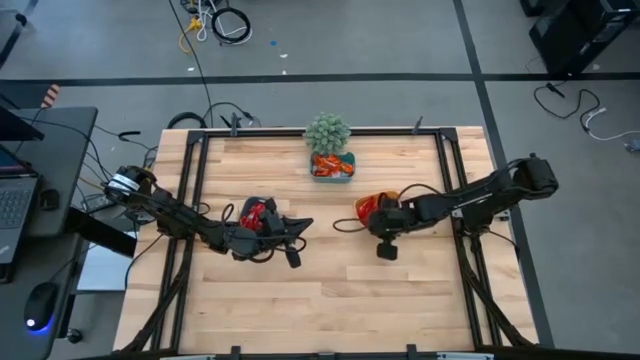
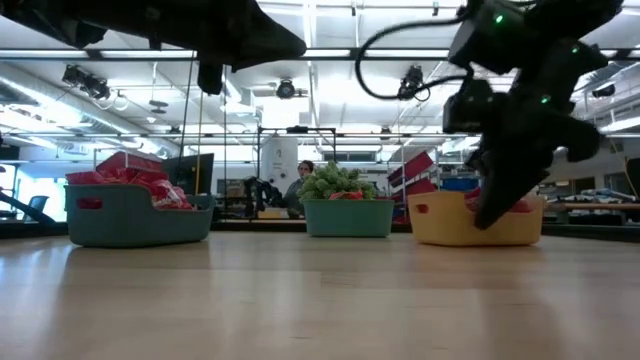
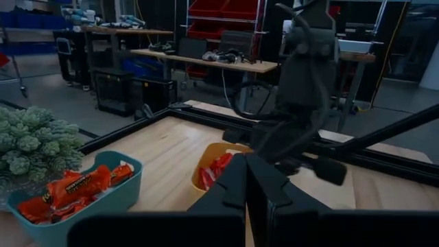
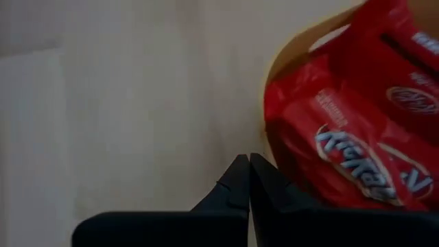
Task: Sort candy
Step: Move the blue bin and the yellow bin to the top corner of the table beside the green bin
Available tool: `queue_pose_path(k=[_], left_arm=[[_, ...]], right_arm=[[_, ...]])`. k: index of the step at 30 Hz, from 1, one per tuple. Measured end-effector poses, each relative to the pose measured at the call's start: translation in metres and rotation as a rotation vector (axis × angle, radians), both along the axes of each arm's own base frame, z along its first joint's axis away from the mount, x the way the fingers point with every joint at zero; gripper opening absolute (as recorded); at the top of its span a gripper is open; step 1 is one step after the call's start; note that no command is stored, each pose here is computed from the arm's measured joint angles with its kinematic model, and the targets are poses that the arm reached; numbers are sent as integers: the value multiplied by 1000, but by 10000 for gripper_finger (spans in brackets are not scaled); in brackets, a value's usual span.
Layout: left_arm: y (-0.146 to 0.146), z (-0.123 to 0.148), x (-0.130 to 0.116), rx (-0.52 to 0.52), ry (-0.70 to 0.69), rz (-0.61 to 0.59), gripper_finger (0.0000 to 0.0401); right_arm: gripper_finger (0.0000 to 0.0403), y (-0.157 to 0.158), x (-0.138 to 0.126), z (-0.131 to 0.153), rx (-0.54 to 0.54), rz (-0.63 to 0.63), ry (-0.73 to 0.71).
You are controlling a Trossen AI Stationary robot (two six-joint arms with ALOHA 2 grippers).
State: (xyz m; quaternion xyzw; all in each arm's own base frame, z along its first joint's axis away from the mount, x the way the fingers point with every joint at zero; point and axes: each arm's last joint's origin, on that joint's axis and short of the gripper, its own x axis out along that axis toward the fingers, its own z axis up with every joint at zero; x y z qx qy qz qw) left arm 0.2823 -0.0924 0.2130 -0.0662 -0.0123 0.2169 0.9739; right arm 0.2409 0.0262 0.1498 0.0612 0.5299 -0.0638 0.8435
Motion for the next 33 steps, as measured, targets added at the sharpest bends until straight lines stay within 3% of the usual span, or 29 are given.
queue_pose_path(k=[6,18,27,33], left_arm=[[0,0,0,0,0,0,1],[0,0,0,-11,-6,0,1],[0,0,0,-14,-8,0,1],[0,0,0,-14,-8,0,1]], right_arm=[[0,-14,7,-5,-3,-88,-23],[0,-39,5,-5,-82,-28,8],[0,-38,-17,10,-23,-41,125],[0,-43,-21,4,-92,-100,149]])
